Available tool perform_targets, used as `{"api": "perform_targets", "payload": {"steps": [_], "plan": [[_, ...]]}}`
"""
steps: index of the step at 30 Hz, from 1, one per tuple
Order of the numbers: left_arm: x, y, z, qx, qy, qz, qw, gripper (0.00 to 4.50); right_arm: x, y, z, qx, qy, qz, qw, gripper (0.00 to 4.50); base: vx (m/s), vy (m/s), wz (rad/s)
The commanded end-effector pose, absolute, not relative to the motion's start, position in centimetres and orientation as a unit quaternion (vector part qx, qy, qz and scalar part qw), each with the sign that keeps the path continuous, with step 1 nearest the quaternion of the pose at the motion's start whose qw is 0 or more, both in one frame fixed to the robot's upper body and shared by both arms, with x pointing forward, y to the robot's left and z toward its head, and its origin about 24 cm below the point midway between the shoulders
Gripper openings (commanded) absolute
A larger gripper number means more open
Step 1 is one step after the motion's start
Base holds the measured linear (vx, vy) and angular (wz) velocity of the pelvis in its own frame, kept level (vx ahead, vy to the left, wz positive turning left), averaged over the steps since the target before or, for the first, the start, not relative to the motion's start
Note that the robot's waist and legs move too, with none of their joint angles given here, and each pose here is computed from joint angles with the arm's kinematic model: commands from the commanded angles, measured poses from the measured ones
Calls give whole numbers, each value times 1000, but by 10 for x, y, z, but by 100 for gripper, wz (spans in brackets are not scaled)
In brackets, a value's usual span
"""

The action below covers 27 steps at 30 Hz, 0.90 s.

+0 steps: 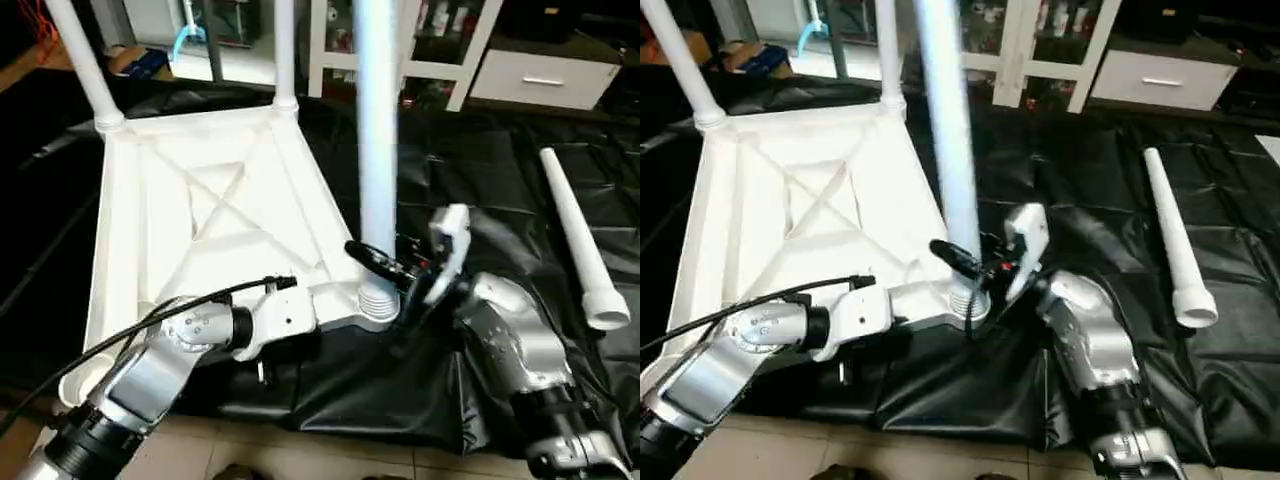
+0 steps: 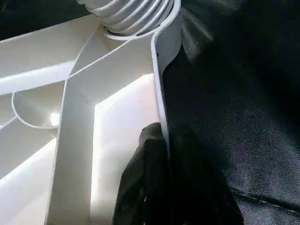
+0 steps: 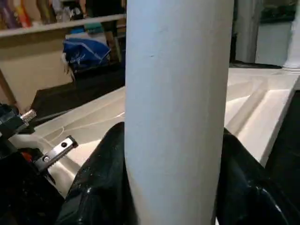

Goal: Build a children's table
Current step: Insert table leg to table base

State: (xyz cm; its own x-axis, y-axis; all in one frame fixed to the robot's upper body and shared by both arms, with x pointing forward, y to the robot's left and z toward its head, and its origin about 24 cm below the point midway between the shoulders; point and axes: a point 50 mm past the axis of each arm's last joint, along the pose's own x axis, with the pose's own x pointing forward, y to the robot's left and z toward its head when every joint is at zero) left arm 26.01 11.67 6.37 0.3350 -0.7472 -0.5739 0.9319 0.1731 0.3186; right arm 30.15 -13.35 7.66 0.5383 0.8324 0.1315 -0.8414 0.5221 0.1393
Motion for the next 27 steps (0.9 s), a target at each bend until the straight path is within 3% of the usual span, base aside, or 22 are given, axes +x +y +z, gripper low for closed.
{"api": "perform_targets", "payload": {"steps": [1, 18, 27], "plan": [[252, 111, 53, 306, 150, -577, 742, 0, 296, -162, 57, 85, 23, 419, 904, 181, 0, 0, 0], [255, 113, 53, 307, 150, -571, 746, 0, 264, -190, 46, 94, 29, 358, 929, 181, 0, 0, 0], [256, 113, 53, 306, 149, -568, 749, 0, 241, -185, 37, 88, 42, 353, 931, 181, 0, 0, 0]]}}
